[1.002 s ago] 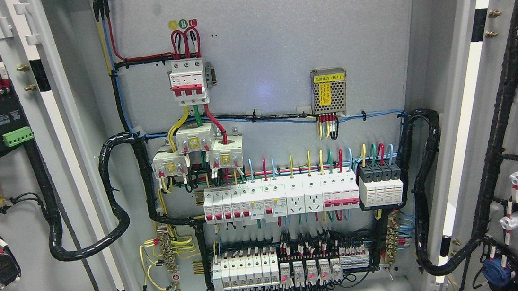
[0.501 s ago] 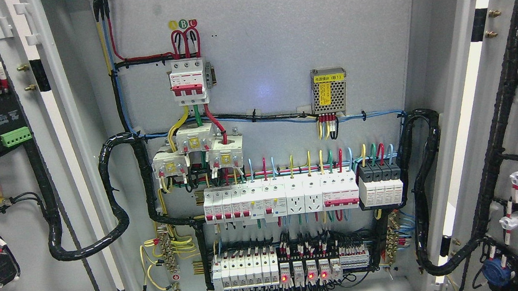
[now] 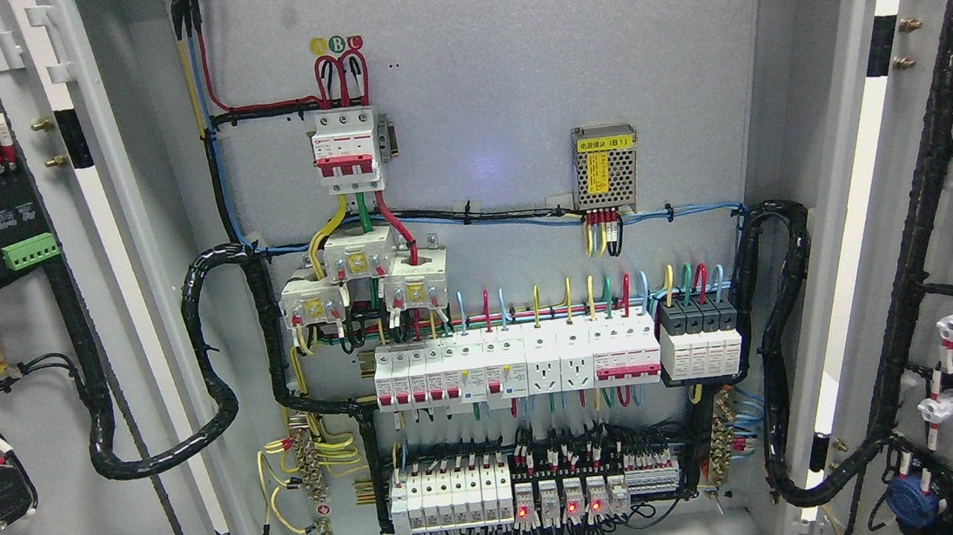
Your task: Open door with both hands
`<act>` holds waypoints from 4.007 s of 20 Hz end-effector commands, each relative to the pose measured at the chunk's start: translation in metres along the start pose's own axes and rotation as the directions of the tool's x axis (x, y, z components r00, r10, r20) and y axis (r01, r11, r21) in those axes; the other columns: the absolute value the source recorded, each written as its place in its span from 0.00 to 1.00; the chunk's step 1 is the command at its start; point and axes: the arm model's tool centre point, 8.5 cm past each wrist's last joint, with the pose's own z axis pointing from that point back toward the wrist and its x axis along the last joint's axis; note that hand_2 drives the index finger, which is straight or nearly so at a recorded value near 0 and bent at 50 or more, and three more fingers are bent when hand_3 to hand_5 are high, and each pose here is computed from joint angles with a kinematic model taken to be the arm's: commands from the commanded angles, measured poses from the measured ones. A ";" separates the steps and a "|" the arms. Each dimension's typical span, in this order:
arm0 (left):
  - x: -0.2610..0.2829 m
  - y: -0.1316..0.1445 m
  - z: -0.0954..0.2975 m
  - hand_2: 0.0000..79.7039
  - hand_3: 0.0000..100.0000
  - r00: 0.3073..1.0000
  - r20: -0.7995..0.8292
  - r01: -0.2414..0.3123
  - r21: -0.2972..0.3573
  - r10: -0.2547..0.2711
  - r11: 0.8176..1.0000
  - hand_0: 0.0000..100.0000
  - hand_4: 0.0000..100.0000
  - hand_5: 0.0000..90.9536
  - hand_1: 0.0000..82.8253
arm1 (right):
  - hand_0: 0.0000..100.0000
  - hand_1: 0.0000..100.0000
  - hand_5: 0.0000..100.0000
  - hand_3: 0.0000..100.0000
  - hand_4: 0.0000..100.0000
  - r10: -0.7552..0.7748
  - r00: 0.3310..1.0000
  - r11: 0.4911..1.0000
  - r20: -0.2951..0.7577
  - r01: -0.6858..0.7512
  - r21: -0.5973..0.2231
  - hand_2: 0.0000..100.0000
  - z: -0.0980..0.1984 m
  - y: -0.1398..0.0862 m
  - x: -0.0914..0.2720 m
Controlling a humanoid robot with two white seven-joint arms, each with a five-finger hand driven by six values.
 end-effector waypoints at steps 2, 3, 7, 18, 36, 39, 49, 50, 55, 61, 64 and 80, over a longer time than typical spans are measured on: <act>-0.002 -0.033 0.003 0.00 0.00 0.998 -0.016 -0.058 -0.083 0.057 0.995 0.00 0.00 0.00 0.00 | 0.19 0.00 0.00 0.00 0.00 -0.013 1.000 0.999 0.010 0.012 0.048 0.00 -0.008 0.009 0.002; -0.005 -0.036 0.004 0.00 0.00 0.998 -0.027 -0.063 -0.092 0.060 0.994 0.00 0.00 0.00 0.00 | 0.19 0.00 0.00 0.00 0.00 -0.020 1.000 0.998 0.006 0.020 0.053 0.00 -0.008 0.011 0.001; -0.016 -0.055 0.012 0.00 0.00 0.995 -0.066 -0.082 -0.140 0.074 0.987 0.00 0.00 0.00 0.00 | 0.19 0.00 0.00 0.00 0.00 -0.025 1.000 0.997 0.018 0.024 0.073 0.00 -0.011 0.016 0.004; -0.049 -0.091 0.041 0.00 0.00 0.988 -0.149 -0.064 -0.245 0.028 0.967 0.00 0.00 0.00 0.00 | 0.19 0.00 0.00 0.00 0.00 -0.098 0.995 0.985 0.019 0.094 0.142 0.00 -0.013 0.043 -0.009; -0.122 -0.101 0.111 0.00 0.00 0.927 -0.370 -0.036 -0.270 -0.069 0.962 0.00 0.00 0.00 0.00 | 0.19 0.00 0.00 0.00 0.00 -0.246 0.910 0.926 -0.333 0.322 0.196 0.00 0.042 0.116 -0.116; -0.146 -0.086 0.133 0.00 0.00 0.891 -0.447 -0.021 -0.216 -0.080 0.976 0.00 0.00 0.00 0.00 | 0.19 0.00 0.00 0.00 0.00 -0.153 0.884 0.934 -0.441 0.275 0.227 0.00 0.070 0.120 -0.144; -0.241 -0.045 0.244 0.00 0.00 0.662 -0.745 0.062 -0.063 -0.089 0.996 0.00 0.00 0.00 0.00 | 0.19 0.00 0.00 0.00 0.00 -0.126 0.617 0.959 -0.777 0.277 0.065 0.00 0.201 0.117 -0.227; -0.250 -0.043 0.255 0.00 0.00 0.634 -0.768 0.072 -0.054 -0.087 0.996 0.00 0.00 0.00 0.00 | 0.19 0.00 0.00 0.00 0.00 -0.135 0.586 0.961 -0.799 0.274 0.039 0.00 0.213 0.117 -0.234; -0.283 -0.026 0.299 0.00 0.00 0.509 -0.858 0.150 0.005 -0.072 0.989 0.00 0.00 0.00 0.00 | 0.19 0.00 0.00 0.00 0.00 -0.176 0.453 0.970 -0.874 0.233 -0.075 0.00 0.256 0.115 -0.267; -0.305 -0.018 0.340 0.00 0.00 0.363 -0.927 0.197 -0.027 -0.098 0.980 0.00 0.00 0.00 0.00 | 0.19 0.00 0.00 0.00 0.00 -0.170 0.324 0.973 -0.931 0.206 -0.106 0.00 0.296 0.114 -0.278; -0.313 -0.015 0.370 0.00 0.00 0.257 -0.964 0.158 -0.035 -0.075 0.987 0.00 0.00 0.00 0.00 | 0.19 0.00 0.00 0.00 0.00 -0.091 0.249 0.977 -0.964 0.211 -0.037 0.00 0.321 0.124 -0.278; -0.292 -0.001 0.463 0.00 0.00 -0.147 -0.986 0.180 -0.107 -0.080 0.978 0.00 0.00 0.00 0.00 | 0.19 0.00 0.00 0.00 0.00 0.001 -0.227 0.979 -0.974 0.200 -0.045 0.00 0.409 0.127 -0.275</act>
